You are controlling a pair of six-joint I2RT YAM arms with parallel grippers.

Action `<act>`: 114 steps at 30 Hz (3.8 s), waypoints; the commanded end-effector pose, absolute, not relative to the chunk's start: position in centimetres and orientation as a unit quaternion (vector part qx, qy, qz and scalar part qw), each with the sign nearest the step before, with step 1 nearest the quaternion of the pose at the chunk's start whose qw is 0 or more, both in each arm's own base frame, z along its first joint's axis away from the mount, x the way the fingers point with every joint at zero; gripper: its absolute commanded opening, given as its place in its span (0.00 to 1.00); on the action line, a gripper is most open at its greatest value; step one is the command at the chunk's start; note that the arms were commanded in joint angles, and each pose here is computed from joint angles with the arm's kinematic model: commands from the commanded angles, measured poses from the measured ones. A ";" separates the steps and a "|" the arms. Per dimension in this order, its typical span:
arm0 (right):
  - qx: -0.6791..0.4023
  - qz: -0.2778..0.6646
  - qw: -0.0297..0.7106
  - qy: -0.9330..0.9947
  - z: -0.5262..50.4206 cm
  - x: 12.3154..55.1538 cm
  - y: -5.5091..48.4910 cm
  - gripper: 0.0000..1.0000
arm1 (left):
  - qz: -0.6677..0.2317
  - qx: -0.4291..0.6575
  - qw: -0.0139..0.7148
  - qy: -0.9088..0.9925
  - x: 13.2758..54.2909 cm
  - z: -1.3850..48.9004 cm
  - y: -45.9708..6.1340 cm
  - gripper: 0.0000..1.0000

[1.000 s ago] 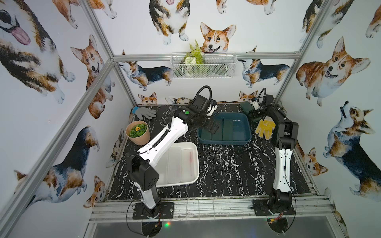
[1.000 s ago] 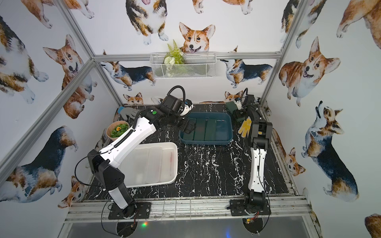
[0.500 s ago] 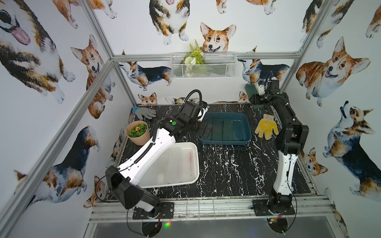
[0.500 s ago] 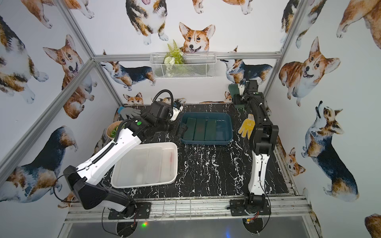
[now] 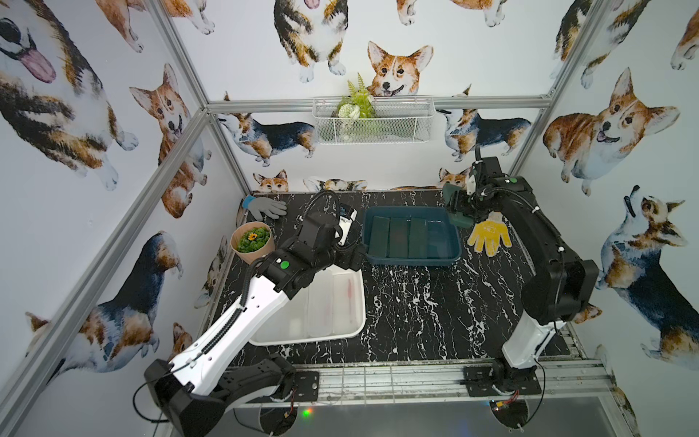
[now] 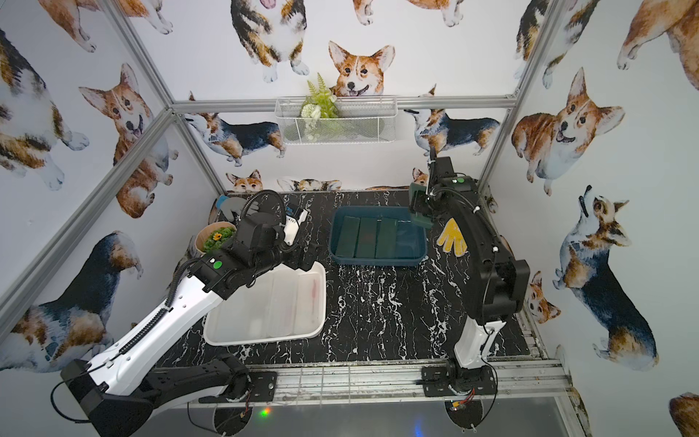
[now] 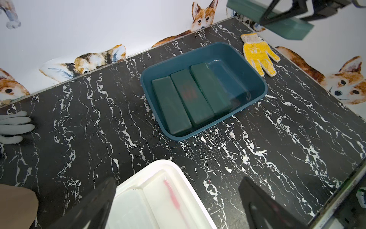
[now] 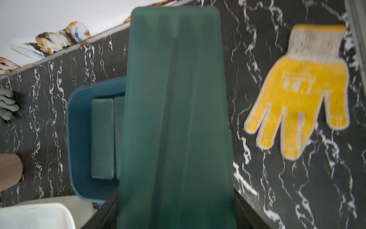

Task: Place the pencil cases by color into the storage box
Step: Place the pencil case at the storage box.

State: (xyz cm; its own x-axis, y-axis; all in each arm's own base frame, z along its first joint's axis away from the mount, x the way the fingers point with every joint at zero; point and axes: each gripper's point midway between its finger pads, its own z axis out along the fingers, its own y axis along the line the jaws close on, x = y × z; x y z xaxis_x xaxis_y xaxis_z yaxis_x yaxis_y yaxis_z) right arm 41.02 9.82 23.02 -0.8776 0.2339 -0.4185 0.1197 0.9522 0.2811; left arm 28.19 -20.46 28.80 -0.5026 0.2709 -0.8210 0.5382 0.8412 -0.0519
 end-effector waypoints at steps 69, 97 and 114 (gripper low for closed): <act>0.009 -0.066 0.099 0.993 10.9 41.8 10.5 0.49 | -0.205 0.234 0.456 0.834 28.9 28.0 -21.3 1.00; 0.008 -0.088 0.093 0.992 4.3 43.9 10.6 0.51 | -0.199 0.236 0.451 0.837 29.5 28.4 -21.3 1.00; -0.028 -0.044 0.110 0.993 5.3 44.8 12.5 0.88 | -0.198 0.206 0.451 0.846 30.3 28.0 -20.4 1.00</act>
